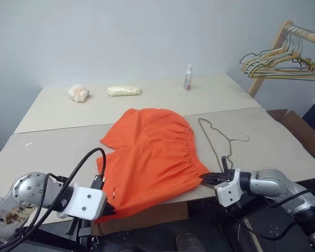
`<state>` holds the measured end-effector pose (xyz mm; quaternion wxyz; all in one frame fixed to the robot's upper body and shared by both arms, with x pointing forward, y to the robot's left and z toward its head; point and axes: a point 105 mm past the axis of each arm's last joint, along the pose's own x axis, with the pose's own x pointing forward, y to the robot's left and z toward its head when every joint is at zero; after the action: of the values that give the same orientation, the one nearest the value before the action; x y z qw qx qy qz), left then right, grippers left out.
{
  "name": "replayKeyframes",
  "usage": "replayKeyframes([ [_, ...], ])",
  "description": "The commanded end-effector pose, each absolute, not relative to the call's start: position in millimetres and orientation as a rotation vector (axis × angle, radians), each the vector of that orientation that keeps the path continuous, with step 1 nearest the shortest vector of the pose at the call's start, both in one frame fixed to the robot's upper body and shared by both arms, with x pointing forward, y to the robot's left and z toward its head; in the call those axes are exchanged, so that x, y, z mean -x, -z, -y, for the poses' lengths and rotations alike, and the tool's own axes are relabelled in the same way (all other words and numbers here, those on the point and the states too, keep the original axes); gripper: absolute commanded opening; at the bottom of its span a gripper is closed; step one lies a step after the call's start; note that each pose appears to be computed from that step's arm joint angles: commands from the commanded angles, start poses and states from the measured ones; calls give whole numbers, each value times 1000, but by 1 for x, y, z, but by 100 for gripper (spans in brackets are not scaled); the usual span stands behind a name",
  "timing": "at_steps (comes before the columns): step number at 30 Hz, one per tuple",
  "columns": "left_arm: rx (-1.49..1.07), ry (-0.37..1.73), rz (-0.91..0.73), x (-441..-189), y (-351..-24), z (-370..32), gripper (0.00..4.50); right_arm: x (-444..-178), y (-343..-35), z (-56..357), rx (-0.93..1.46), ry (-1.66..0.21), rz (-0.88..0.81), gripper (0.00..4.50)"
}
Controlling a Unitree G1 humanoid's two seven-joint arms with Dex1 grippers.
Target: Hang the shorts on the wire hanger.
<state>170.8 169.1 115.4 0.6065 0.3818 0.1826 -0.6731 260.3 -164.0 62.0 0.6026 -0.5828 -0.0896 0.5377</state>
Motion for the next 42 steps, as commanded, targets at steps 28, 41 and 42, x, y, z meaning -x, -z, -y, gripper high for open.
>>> replayKeyframes([
  [28, -408, 1299, 73, -265, -212, -120, 446, -304, -92, 278, 566, -249, -668, 430],
  [41, -429, 1334, 87, -269, -207, -115, 450, -319, -66, 288, 358, -158, -825, 140],
  [42, -431, 1334, 89, -269, -207, -115, 450, -319, -66, 288, 353, -155, -824, 104],
])
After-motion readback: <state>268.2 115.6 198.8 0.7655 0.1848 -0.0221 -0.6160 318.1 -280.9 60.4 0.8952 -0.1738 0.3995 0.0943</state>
